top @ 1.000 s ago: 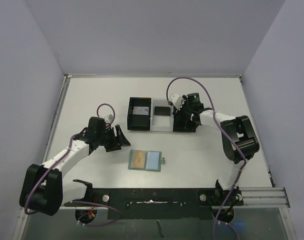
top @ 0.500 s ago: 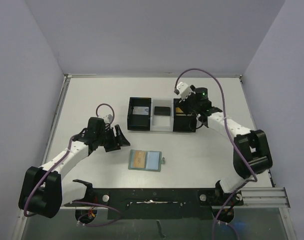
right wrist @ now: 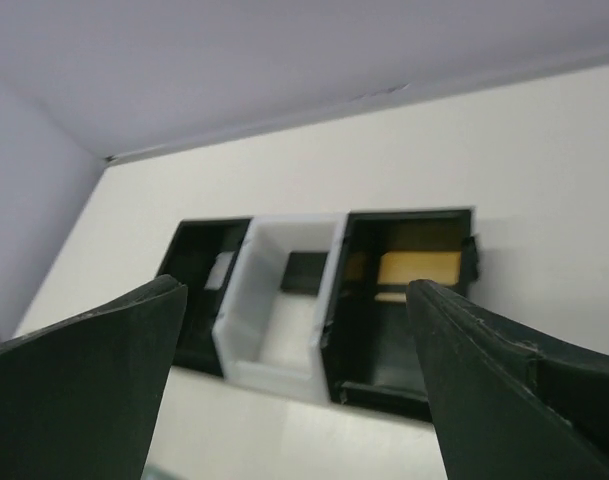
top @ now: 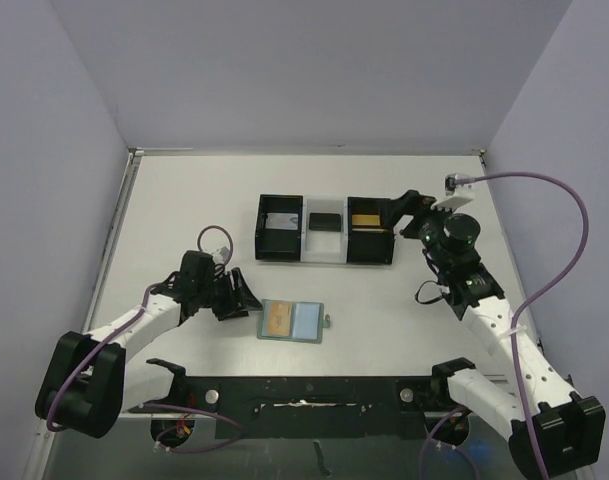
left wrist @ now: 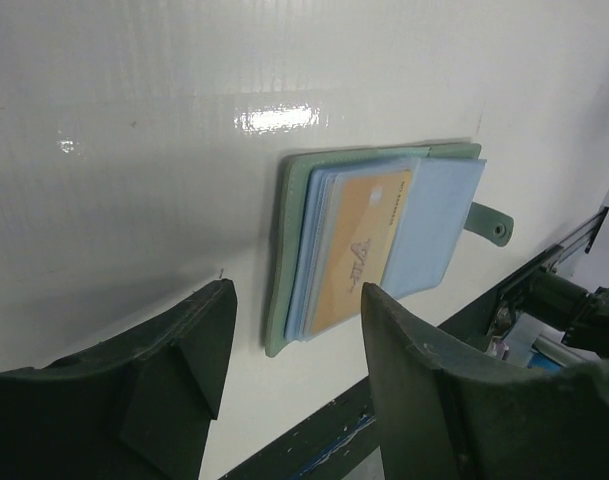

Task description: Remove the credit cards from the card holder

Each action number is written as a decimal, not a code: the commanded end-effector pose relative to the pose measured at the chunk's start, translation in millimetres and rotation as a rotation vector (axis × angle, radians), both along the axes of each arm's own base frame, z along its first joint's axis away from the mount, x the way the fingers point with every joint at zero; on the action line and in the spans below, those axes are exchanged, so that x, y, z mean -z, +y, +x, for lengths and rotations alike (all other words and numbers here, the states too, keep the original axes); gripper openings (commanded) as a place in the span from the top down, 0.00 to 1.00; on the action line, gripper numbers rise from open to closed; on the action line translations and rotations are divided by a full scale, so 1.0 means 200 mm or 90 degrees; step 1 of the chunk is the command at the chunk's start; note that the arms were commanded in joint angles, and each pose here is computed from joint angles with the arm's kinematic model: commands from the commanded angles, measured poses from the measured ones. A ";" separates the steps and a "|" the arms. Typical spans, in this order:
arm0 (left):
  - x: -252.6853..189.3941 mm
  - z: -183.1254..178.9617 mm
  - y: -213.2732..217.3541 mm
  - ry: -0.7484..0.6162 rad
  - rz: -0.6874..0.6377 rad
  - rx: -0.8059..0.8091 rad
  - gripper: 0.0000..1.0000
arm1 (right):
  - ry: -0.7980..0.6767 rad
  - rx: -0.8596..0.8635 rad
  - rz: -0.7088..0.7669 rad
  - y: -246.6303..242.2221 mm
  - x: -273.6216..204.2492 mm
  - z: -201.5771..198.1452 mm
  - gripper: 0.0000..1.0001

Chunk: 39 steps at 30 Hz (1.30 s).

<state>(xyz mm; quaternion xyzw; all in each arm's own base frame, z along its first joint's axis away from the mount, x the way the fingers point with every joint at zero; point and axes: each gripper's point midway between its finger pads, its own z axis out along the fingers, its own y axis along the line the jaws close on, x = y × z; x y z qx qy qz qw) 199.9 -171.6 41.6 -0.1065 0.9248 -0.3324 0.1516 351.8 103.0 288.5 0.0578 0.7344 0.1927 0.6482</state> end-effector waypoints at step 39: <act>-0.26 0.17 -0.40 -0.226 -0.034 0.103 0.49 | 0.480 -0.260 0.234 0.90 1.04 -0.64 0.61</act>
